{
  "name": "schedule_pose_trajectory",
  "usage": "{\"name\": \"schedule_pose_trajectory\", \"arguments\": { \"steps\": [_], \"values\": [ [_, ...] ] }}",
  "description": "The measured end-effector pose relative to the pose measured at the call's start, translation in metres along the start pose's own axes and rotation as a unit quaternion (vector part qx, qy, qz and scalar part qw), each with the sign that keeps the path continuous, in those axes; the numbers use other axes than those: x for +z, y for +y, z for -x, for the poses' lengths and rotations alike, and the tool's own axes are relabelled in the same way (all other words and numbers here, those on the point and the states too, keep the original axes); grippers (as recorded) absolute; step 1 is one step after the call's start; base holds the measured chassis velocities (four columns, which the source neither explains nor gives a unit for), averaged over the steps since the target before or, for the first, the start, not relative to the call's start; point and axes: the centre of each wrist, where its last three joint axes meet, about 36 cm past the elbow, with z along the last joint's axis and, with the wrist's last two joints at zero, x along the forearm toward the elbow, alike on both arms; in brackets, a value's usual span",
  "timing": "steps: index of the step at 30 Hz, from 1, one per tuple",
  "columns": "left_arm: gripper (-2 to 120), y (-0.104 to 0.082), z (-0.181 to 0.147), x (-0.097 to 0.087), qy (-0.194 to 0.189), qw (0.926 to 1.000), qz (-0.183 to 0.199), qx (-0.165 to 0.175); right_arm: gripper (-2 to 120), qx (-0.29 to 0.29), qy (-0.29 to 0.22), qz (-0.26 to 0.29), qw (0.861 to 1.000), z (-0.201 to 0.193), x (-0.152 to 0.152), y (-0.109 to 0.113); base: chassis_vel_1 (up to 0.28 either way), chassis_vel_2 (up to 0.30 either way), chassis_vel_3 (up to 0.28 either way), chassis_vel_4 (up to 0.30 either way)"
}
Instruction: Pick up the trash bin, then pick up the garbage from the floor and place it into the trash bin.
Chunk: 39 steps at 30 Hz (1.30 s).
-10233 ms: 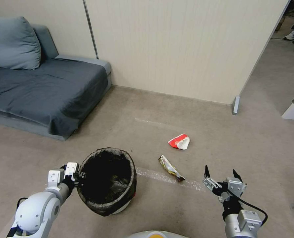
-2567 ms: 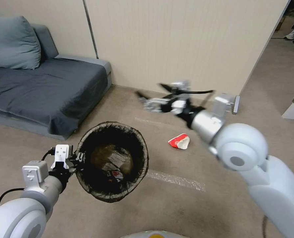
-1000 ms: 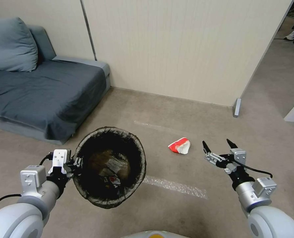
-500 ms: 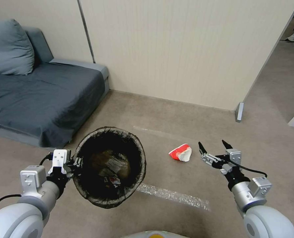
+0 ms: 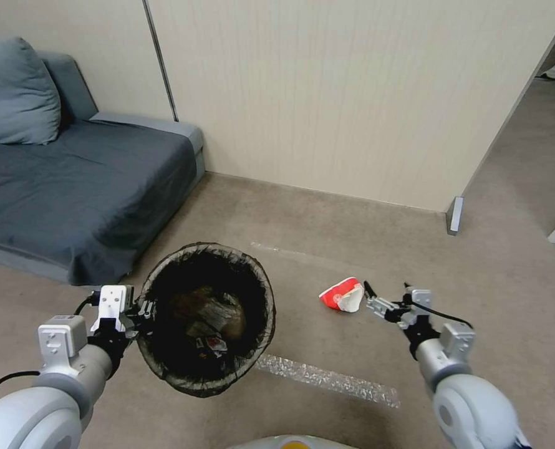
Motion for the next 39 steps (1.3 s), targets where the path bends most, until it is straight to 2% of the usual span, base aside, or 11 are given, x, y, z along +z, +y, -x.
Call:
{"name": "schedule_pose_trajectory", "arguments": {
  "steps": [9,15,17,21,25,39],
  "values": [
    [1,0.001,-0.001,0.000,0.003,1.0000,0.004,-0.001,100,0.028,0.072,0.062,0.995,0.066,0.018,0.000,0.000,0.000,0.000,0.000],
    [1,0.001,-0.001,0.001,0.006,1.0000,0.004,-0.001,100,0.042,0.094,0.069,0.992,0.101,0.027,0.001,0.000,0.000,0.000,0.000],
    [1,0.001,-0.001,0.002,0.007,1.0000,0.005,0.000,100,0.059,0.107,0.077,0.990,0.129,0.028,0.003,0.000,0.000,0.000,0.000],
    [1,0.001,-0.001,0.002,0.008,0.9999,0.007,0.002,100,0.087,0.116,0.081,0.986,0.153,0.028,0.005,0.000,0.000,0.000,0.000],
    [1,0.000,-0.001,0.002,0.009,0.9999,0.007,0.006,100,0.120,0.129,0.083,0.981,0.173,0.031,0.007,0.000,0.000,0.000,0.000],
    [1,0.000,-0.001,0.003,0.011,0.9999,0.008,0.009,100,0.131,0.163,0.095,0.973,0.216,0.056,0.027,0.000,0.000,0.000,0.000]
  ]
}}
